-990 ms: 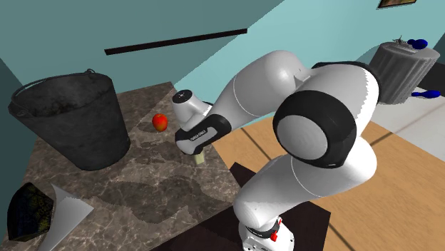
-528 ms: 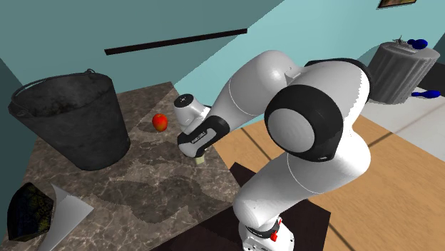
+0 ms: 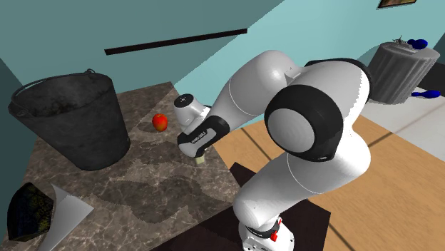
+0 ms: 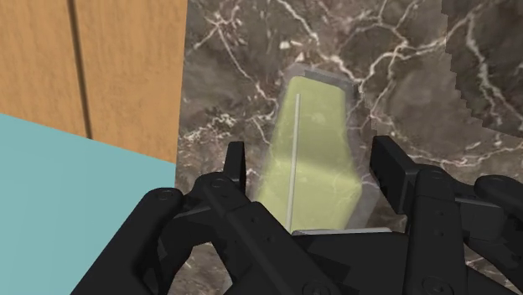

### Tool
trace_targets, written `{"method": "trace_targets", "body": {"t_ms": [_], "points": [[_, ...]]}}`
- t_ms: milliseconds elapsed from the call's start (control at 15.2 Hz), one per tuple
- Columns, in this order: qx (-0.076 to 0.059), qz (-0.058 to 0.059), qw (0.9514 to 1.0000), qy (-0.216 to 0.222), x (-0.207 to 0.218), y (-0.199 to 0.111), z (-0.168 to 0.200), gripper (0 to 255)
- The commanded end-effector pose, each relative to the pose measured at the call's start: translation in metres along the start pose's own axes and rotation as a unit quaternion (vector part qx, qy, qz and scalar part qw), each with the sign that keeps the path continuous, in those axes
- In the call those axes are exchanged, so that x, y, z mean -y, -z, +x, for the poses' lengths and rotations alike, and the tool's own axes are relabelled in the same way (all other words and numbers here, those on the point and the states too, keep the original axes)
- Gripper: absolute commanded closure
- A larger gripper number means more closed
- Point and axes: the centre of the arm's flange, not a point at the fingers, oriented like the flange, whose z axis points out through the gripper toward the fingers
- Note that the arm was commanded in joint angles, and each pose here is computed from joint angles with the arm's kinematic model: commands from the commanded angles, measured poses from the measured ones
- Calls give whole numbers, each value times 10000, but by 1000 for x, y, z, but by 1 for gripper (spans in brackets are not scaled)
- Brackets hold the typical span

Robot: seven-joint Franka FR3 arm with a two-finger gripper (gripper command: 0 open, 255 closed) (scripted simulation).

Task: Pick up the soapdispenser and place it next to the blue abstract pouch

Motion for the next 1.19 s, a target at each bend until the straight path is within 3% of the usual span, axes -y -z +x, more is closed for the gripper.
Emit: {"method": "trace_targets", "body": {"t_ms": [0, 330, 1122], "points": [[2, 1, 10000, -1, 0, 0, 0, 255], [2, 1, 10000, -1, 0, 0, 0, 255], [2, 1, 10000, -1, -12, 61, 7, 255]]}}
